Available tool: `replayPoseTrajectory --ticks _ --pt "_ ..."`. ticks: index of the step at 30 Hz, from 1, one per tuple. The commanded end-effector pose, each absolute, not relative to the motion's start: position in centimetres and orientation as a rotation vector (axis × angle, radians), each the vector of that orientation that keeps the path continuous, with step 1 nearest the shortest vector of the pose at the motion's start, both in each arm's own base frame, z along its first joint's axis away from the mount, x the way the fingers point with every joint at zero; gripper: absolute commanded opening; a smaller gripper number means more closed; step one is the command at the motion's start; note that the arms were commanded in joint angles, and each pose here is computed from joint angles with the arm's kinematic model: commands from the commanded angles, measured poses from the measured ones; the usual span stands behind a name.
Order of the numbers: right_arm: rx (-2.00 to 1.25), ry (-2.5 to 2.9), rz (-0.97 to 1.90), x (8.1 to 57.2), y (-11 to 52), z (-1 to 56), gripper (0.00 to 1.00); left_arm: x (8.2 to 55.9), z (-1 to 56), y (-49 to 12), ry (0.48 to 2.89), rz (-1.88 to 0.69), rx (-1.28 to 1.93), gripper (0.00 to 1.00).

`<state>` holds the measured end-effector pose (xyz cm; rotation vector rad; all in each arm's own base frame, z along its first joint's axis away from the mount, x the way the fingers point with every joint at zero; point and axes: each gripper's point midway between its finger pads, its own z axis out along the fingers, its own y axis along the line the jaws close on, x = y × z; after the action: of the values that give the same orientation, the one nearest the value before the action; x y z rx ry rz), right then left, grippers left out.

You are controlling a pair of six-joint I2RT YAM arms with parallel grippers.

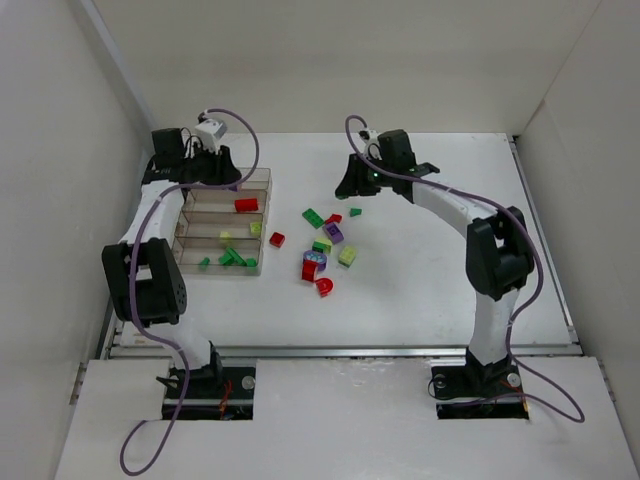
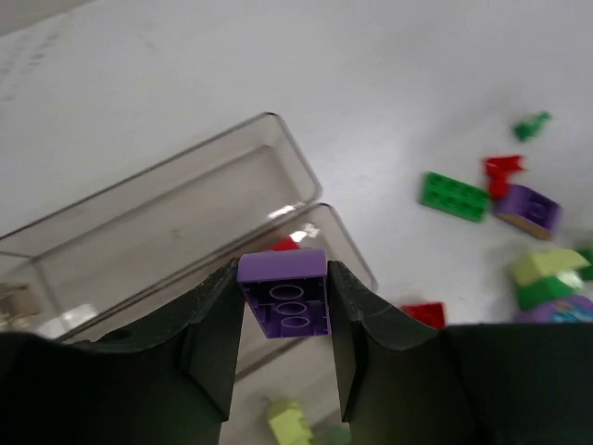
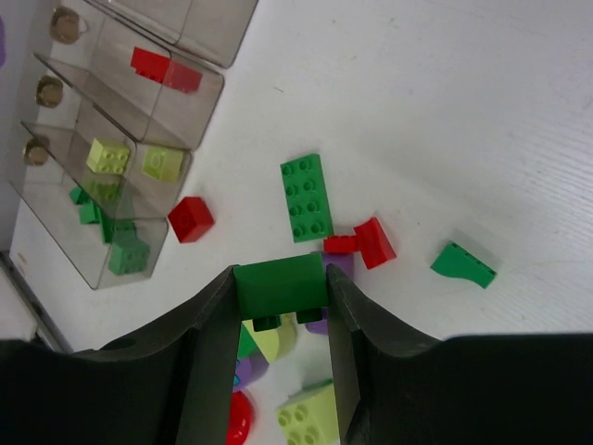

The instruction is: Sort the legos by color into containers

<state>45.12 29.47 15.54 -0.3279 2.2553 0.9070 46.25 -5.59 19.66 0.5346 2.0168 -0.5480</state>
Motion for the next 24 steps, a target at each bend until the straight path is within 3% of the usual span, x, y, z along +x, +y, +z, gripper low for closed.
replayPoseTrajectory --ticks 1,7,12,16,17,21,24 --pt "-0.244 2.107 0.925 47.2 31.3 21.3 0.0 51.2 21.8 -2.4 1.903 -0.269 0.42 0.0" --pt "-0.205 2.105 0.879 47.9 31.3 21.2 0.0 56.6 18.3 -0.7 1.945 -0.215 0.348 0.0" --pt "-0.193 2.091 0.862 48.3 31.1 21.7 0.0 58.2 15.5 0.0 1.961 -0.17 0.378 0.0" --pt "-0.189 2.071 0.857 48.5 31.0 22.6 0.0 59.2 15.5 0.2 1.952 -0.149 0.421 0.21" --pt "-0.191 2.065 0.841 48.4 30.7 22.8 0.0 59.3 15.2 0.3 1.96 -0.142 0.436 0.34" --pt "-0.185 2.066 0.832 48.3 30.5 22.8 0.0 58.8 16.3 0.0 1.941 -0.139 0.488 0.72" --pt "-0.202 2.067 0.847 47.8 31.1 22.8 0.0 58.8 18.0 0.1 1.91 -0.117 0.485 0.81"
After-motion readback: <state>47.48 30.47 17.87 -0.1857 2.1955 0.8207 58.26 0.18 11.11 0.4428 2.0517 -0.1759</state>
